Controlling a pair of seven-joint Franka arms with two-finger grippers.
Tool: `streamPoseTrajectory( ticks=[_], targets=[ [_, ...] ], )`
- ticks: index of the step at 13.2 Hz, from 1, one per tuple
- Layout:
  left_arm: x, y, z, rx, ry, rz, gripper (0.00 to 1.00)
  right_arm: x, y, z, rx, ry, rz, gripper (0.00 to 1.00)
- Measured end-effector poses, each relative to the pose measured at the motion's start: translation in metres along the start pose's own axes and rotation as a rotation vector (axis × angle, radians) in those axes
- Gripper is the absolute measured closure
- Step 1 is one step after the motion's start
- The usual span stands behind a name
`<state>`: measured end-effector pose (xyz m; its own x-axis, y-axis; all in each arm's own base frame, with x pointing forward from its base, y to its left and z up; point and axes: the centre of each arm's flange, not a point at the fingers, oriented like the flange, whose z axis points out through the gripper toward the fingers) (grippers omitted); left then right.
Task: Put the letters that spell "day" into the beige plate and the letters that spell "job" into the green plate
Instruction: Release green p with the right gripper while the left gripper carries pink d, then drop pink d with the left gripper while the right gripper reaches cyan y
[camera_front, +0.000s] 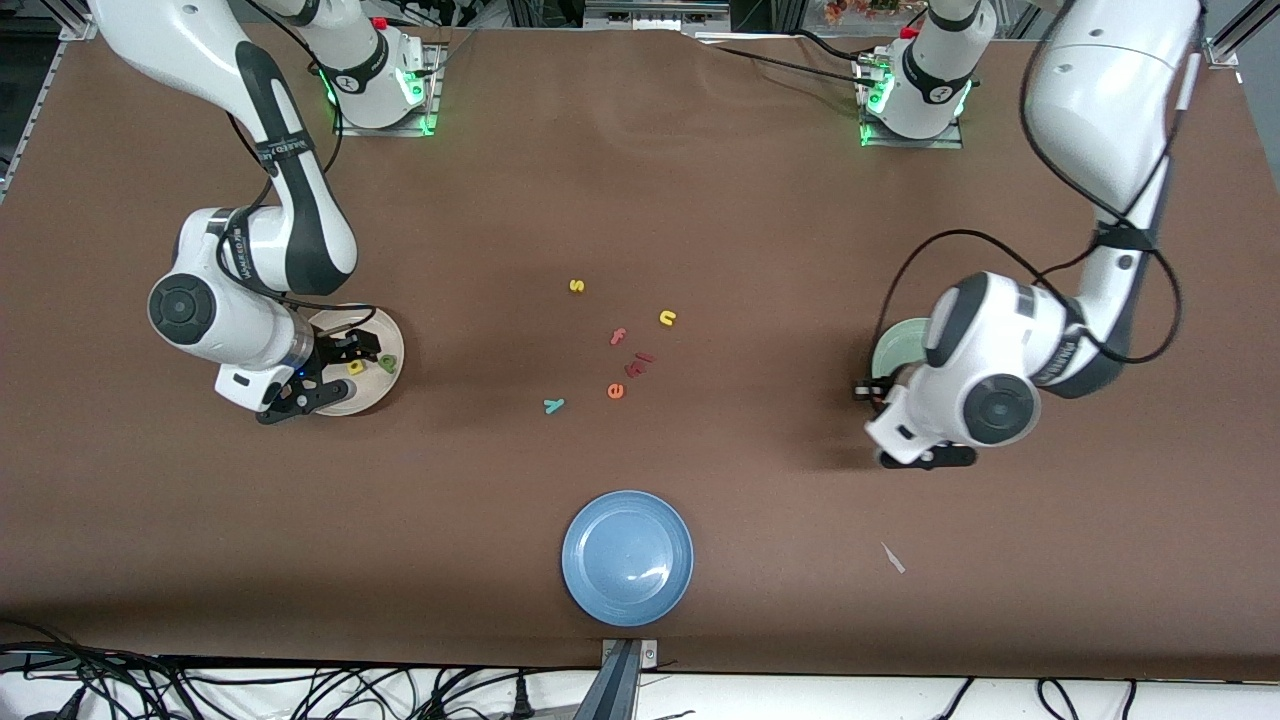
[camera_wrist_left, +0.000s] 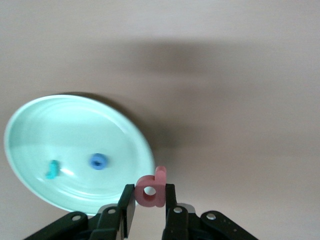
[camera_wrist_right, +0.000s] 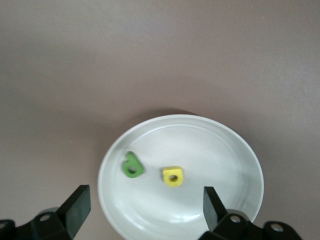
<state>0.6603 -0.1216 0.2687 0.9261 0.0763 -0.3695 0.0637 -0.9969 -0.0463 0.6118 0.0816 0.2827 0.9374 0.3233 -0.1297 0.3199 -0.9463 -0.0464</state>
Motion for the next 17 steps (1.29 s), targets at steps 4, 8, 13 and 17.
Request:
streamPoseTrajectory(
  ticks=[4,8,13,17],
  targets=[
    [0.003,-0.046,0.047,0.006,-0.06,-0.032,0.71,0.027,-0.051,-0.021,0.077,0.036,0.149,0.0],
    [0.004,-0.058,0.071,-0.009,-0.053,-0.028,0.71,0.055,-0.122,-0.001,0.102,0.059,0.212,0.0],
    [0.005,-0.058,0.077,-0.017,-0.04,-0.02,0.71,0.074,-0.204,0.024,0.086,0.087,0.271,0.0],
    [0.005,-0.053,0.075,-0.02,-0.03,-0.011,0.68,0.092,-0.259,0.044,-0.003,0.115,0.197,0.0]
  ],
)
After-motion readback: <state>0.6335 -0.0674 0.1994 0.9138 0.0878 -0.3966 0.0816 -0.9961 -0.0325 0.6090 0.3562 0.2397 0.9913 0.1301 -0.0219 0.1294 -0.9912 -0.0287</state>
